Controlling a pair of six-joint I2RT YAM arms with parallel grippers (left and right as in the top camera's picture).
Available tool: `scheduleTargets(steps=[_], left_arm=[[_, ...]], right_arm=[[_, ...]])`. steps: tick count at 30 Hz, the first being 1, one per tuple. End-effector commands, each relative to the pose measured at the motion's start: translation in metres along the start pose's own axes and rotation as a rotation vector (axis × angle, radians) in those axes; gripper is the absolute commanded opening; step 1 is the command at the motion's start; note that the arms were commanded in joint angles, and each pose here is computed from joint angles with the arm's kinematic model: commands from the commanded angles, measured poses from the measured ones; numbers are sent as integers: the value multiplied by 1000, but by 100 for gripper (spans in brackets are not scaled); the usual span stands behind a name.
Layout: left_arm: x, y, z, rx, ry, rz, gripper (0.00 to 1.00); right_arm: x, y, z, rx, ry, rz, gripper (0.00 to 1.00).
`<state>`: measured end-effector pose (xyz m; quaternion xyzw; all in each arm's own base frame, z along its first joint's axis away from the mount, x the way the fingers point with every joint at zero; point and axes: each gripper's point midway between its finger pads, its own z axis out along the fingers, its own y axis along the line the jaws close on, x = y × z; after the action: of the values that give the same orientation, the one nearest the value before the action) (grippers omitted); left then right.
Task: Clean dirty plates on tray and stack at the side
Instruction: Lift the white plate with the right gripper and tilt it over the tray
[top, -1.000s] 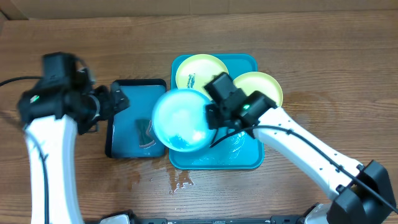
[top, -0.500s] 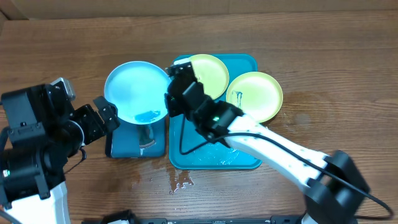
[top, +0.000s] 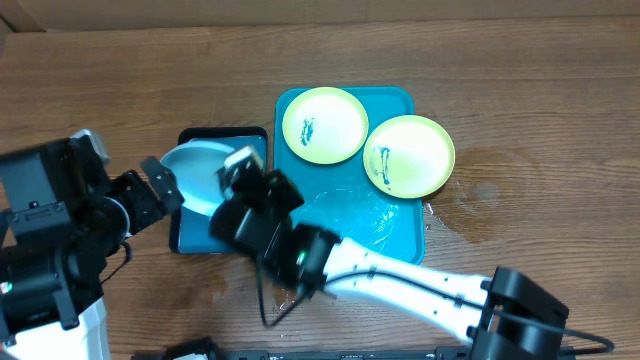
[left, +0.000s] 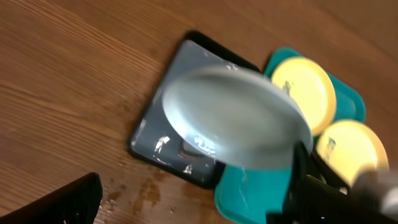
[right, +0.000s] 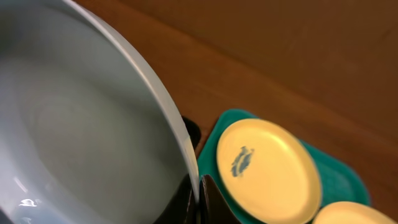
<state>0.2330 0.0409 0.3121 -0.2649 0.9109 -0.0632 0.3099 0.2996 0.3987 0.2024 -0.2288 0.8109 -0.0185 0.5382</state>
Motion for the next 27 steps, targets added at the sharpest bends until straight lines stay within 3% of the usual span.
scheduleTargets(steps=[1,27], left_arm=[[-19,11,-23,-68,-123,-47,100],[-22,16,-9,-111,-83,-48,100]], right_arm=[[-37,-42,-32,233,-110,4,4],[-39,-40,-47,287,-129,-62,4]])
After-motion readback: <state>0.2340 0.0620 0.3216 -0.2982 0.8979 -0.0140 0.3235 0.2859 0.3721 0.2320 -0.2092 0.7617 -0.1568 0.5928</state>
